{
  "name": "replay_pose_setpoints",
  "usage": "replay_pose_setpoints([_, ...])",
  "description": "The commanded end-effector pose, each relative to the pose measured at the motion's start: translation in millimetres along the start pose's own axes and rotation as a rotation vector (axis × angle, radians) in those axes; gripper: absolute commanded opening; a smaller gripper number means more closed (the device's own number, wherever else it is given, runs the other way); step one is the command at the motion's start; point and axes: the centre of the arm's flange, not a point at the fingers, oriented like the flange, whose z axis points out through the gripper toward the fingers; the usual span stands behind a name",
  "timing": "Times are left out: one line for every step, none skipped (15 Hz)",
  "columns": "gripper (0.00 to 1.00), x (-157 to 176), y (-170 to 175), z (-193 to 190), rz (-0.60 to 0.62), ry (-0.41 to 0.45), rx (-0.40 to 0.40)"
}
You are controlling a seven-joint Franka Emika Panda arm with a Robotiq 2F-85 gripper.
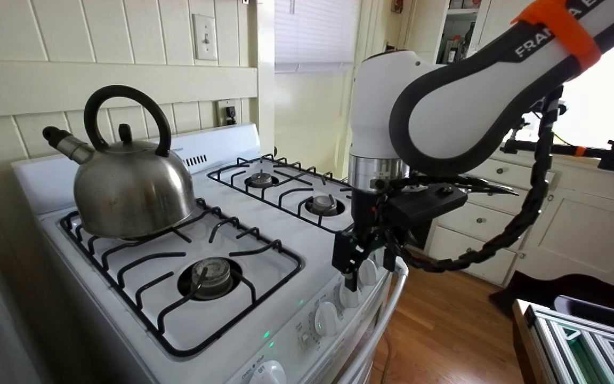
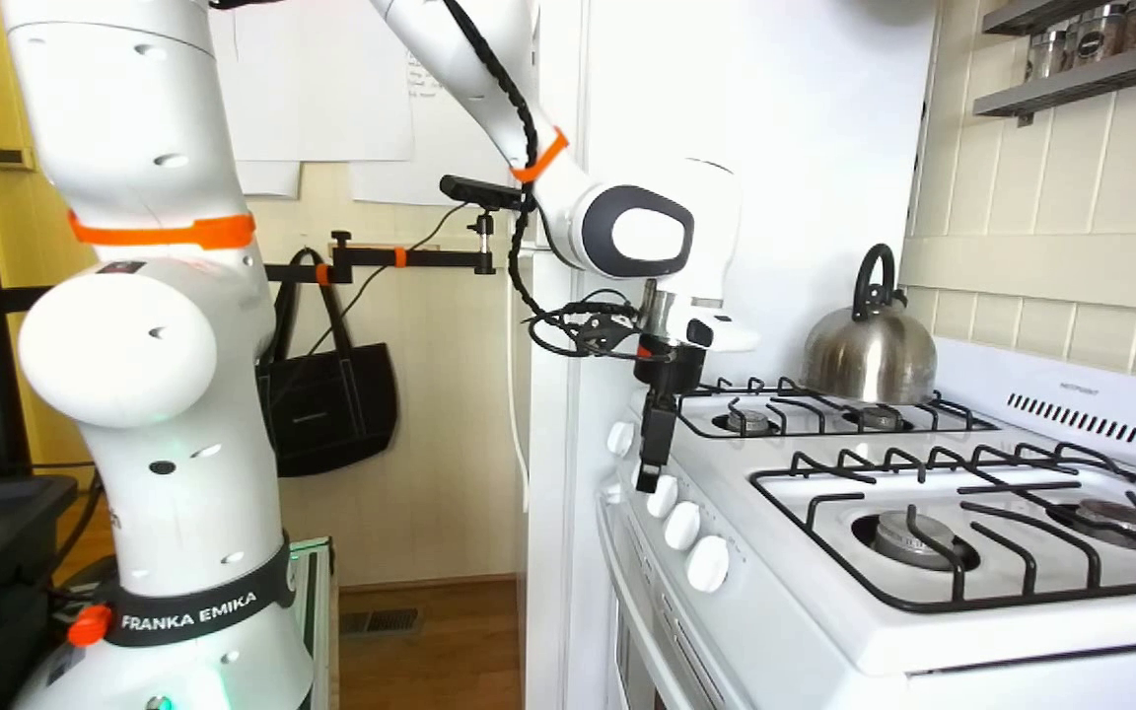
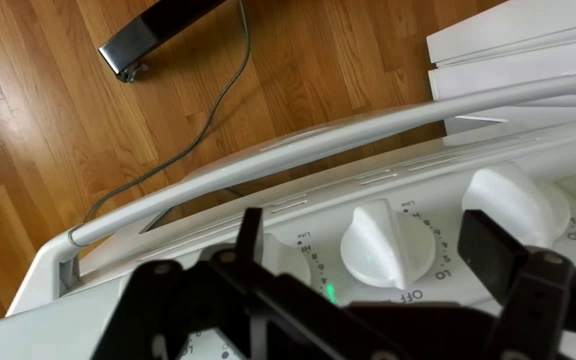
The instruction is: Turn the stove's second-last knob to the left
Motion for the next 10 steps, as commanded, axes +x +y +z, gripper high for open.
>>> replay_pose_setpoints([1.00, 15.1, 0.7, 14.9, 0.044, 0.035, -0.020])
replay_pose_setpoints([1.00, 16.9, 2.1, 17.2, 0.045, 0.046, -0.019])
replay_pose_setpoints([1.00, 18.4, 4.3, 19.2, 0.049, 0.056, -0.019])
replay_pose_setpoints([1.00, 19.7, 5.9, 21.2, 0.053, 0.063, -0.021])
replay_pose_setpoints([1.00, 18.8, 9.4, 22.4, 0.055, 0.069, -0.028])
replay_pose_setpoints([1.00, 18.7, 11.3, 23.0, 0.057, 0.074, -0.033])
replay_pose_setpoints([1.00, 17.1, 12.4, 21.9, 0.055, 0.075, -0.037])
replay_pose_setpoints([1.00, 14.9, 12.3, 20.7, 0.057, 0.077, -0.039])
replay_pose_setpoints([1.00, 13.5, 12.2, 20.5, 0.054, 0.075, -0.038])
replay_pose_setpoints([1.00, 13.3, 12.3, 20.4, 0.048, 0.075, -0.033])
